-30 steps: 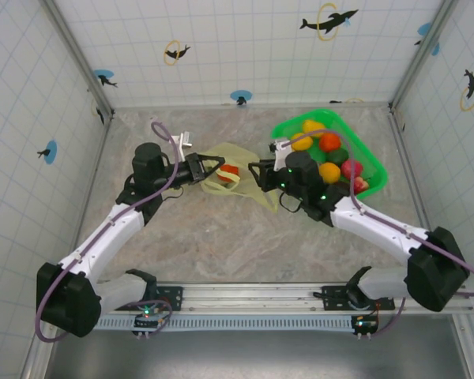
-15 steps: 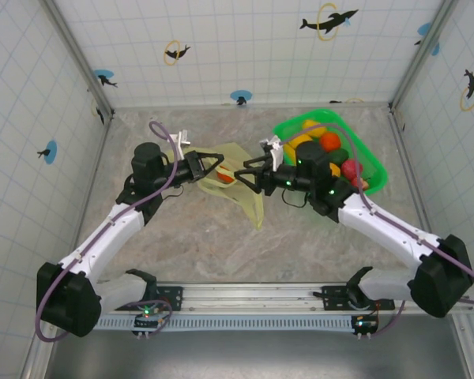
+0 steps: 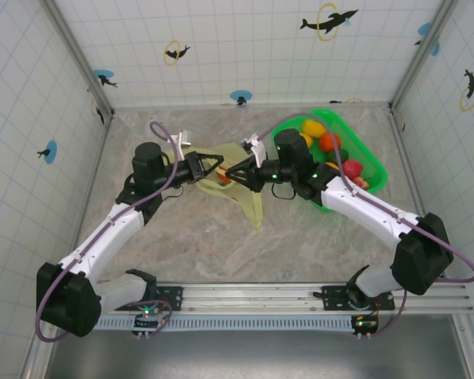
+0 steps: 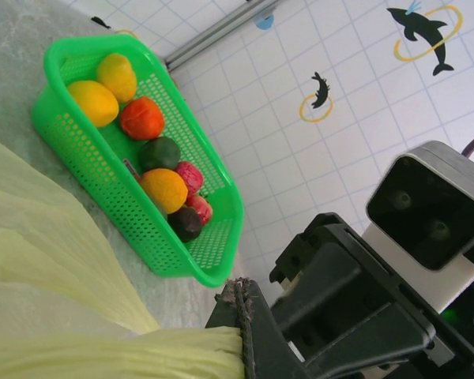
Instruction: Place the fake fruits into the plastic bag and tie a complex knot
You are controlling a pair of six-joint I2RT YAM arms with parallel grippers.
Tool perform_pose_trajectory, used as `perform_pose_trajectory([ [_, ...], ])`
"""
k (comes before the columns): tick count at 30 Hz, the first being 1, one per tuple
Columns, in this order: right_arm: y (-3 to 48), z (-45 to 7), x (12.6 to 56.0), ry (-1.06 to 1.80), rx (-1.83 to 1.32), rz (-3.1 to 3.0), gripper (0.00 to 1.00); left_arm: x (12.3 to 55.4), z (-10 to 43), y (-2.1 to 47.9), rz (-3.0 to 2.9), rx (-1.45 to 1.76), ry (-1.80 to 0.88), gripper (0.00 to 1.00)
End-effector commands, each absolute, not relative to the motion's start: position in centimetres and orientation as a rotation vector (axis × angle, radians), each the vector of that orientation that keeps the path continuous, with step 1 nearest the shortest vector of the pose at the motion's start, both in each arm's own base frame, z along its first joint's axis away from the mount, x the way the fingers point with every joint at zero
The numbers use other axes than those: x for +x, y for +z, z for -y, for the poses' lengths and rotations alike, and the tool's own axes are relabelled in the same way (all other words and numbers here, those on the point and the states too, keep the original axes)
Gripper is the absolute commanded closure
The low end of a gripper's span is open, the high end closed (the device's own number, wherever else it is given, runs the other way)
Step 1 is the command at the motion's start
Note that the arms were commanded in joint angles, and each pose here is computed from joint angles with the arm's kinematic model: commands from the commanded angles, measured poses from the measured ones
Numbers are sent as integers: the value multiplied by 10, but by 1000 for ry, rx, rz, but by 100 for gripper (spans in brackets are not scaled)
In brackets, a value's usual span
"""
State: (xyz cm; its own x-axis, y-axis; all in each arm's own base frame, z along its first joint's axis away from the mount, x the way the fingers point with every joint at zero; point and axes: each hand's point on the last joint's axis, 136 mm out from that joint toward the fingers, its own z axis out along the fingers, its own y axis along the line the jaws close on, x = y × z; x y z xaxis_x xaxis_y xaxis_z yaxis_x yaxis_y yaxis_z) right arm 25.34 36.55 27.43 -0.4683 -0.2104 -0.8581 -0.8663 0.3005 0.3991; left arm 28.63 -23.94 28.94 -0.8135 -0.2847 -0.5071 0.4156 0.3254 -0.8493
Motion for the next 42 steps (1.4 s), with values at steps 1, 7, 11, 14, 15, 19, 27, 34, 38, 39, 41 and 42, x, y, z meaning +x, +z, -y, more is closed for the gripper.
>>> perform_pose_trajectory([
  [1, 284, -361, 250, 1197, -940, -1839, 99, 290, 238, 300, -1978, 139, -1507, 100],
  [7, 289, -362, 254, 1174, -923, -1848, 100, 288, 239, 302, -1974, 162, -1504, 92],
  [11, 292, -362, 257, 1180, -891, -1855, 100, 283, 236, 305, -1967, 184, -1480, 63],
  [14, 296, -362, 259, 1194, -859, -1861, 100, 278, 233, 310, -1954, 221, -1442, 46],
  [15, 298, -362, 260, 1197, -847, -1865, 100, 277, 231, 311, -1949, 240, -1415, 44],
  [19, 303, -363, 266, 1210, -811, -1881, 100, 272, 221, 311, -1939, 334, -1252, 37],
  [27, 309, -373, 269, 1247, -793, -1898, 100, 238, 247, 272, -1960, 721, -967, 36],
  [34, 310, -384, 266, 1243, -794, -1904, 100, 257, 248, 274, -1967, 734, -807, 37],
  [38, 311, -386, 266, 1245, -784, -1905, 100, 268, 245, 278, -1952, 691, -726, 41],
  [39, 312, -386, 266, 1247, -780, -1906, 100, 270, 244, 282, -1937, 674, -713, 42],
  [41, 311, -387, 265, 1253, -775, -1907, 100, 271, 243, 288, -1911, 654, -715, 43],
  [42, 312, -387, 265, 1256, -770, -1906, 100, 270, 244, 289, -1900, 651, -724, 44],
])
